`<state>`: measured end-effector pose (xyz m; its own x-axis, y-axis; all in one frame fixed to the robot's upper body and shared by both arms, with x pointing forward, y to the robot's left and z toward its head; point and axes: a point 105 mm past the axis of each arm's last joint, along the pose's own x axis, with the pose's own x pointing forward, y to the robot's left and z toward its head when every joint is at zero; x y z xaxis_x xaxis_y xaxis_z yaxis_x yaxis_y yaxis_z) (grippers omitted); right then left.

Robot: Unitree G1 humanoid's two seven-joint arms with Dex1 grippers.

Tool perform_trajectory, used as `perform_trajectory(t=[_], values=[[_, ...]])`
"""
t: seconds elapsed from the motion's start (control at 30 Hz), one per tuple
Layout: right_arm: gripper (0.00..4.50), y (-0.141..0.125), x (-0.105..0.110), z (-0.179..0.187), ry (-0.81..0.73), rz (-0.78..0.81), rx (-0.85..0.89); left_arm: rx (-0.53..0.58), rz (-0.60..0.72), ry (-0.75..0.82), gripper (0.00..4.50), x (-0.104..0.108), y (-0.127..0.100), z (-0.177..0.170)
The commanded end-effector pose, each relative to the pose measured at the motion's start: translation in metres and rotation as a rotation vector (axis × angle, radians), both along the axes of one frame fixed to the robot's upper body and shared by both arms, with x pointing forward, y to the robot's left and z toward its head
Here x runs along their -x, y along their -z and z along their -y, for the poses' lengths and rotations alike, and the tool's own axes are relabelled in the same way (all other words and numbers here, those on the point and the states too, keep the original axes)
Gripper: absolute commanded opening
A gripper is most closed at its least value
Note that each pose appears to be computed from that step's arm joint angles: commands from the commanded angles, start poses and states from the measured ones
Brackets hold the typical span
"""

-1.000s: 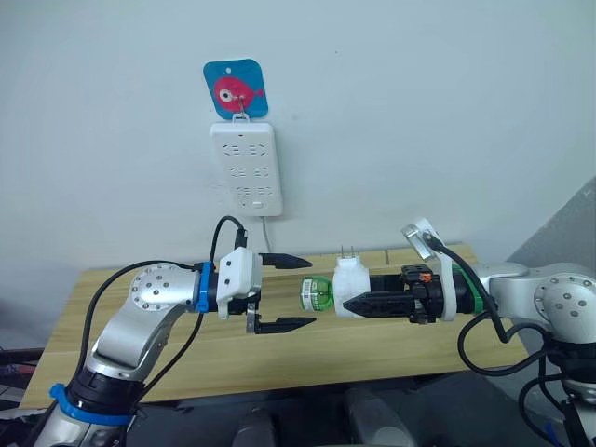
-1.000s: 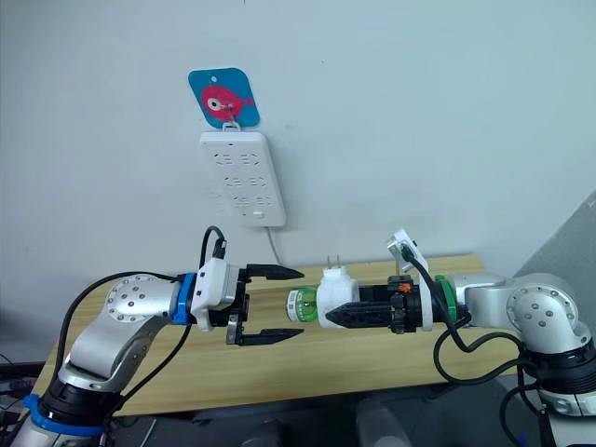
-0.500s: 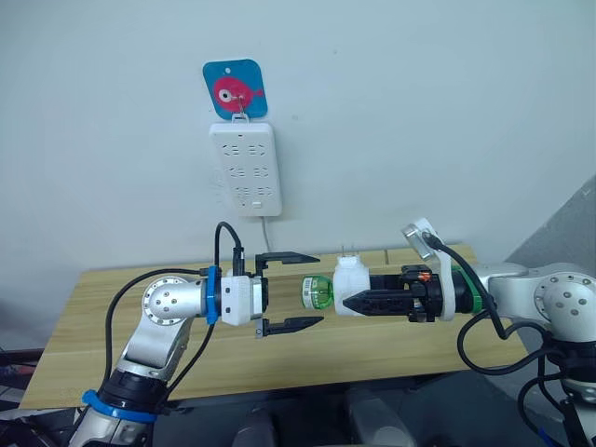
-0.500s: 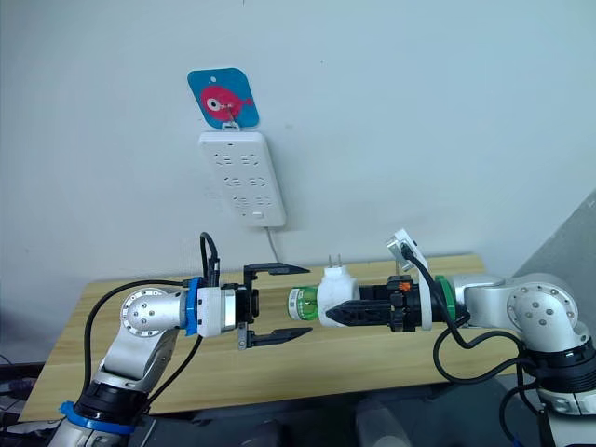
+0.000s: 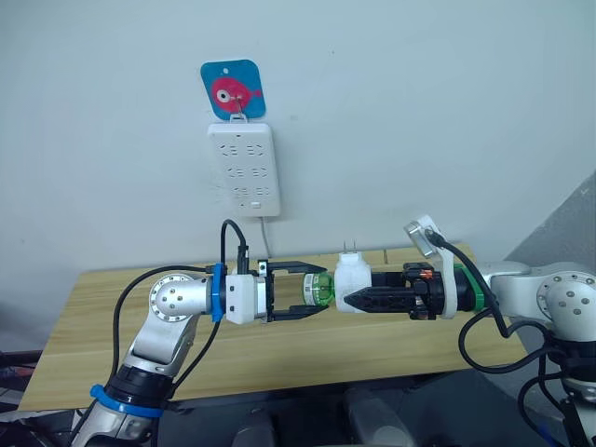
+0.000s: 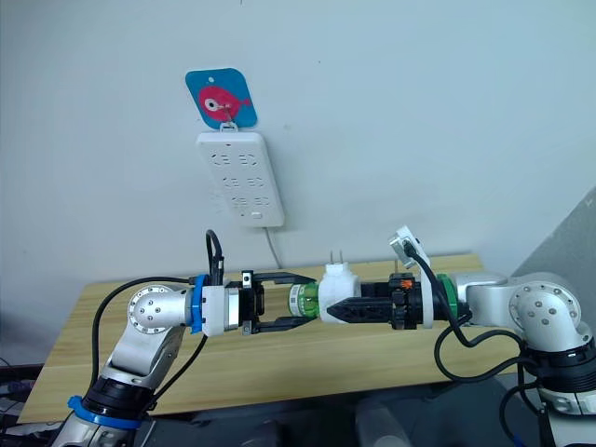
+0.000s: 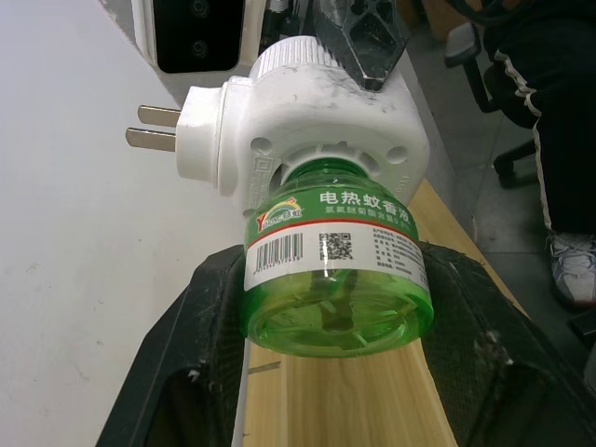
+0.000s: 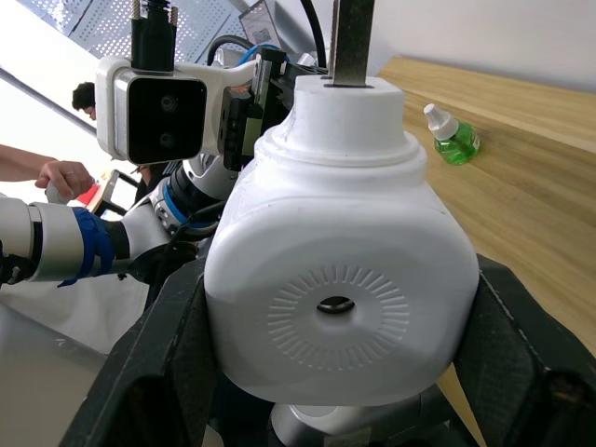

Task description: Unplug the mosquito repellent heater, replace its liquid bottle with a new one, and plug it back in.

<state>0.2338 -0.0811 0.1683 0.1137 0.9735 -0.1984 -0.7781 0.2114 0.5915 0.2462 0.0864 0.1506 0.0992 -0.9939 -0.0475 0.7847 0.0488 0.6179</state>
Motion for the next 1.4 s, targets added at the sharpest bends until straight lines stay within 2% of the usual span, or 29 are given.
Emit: perform_trajectory(t=[0.03, 0.13, 0.3, 0.6, 0.97, 1.17, 1.23, 1.33, 1.4], values=[[3.0, -0.012, 0.0, 0.0, -0.015, 0.062, -0.011, -0.056, -0.25, 0.013, 2.25, 0.004, -0.007, -0.008], [3.0, -0.011, 0.005, 0.0, -0.058, 0.094, 0.02, -0.153, -0.622, -0.032, 2.25, 0.0, -0.006, -0.019], [3.0, -0.012, 0.01, -0.001, -0.11, 0.151, 0.042, -0.206, -0.911, -0.049, 2.25, -0.004, -0.015, -0.027], [3.0, -0.01, 0.012, 0.001, -0.129, 0.208, 0.063, -0.195, -1.16, -0.077, 2.25, -0.003, -0.019, -0.032], [3.0, -0.013, 0.009, 0.0, -0.12, 0.211, 0.042, -0.144, -1.175, -0.043, 2.25, 0.004, -0.029, -0.021], [3.0, -0.011, 0.004, 0.01, -0.069, 0.2, 0.067, -0.17, -1.077, -0.152, 2.25, -0.006, -0.014, -0.037], [3.0, -0.003, -0.004, 0.023, -0.004, 0.2, 0.134, -0.15, -1.011, -0.201, 2.25, -0.013, -0.009, -0.041], [3.0, 0.029, -0.026, 0.052, 0.173, 0.201, 0.342, -0.163, -0.875, -0.234, 2.25, -0.015, 0.001, -0.044], [3.0, 0.059, -0.043, 0.079, 0.303, 0.197, 0.532, -0.18, -0.804, -0.24, 2.25, -0.012, 0.011, -0.042]])
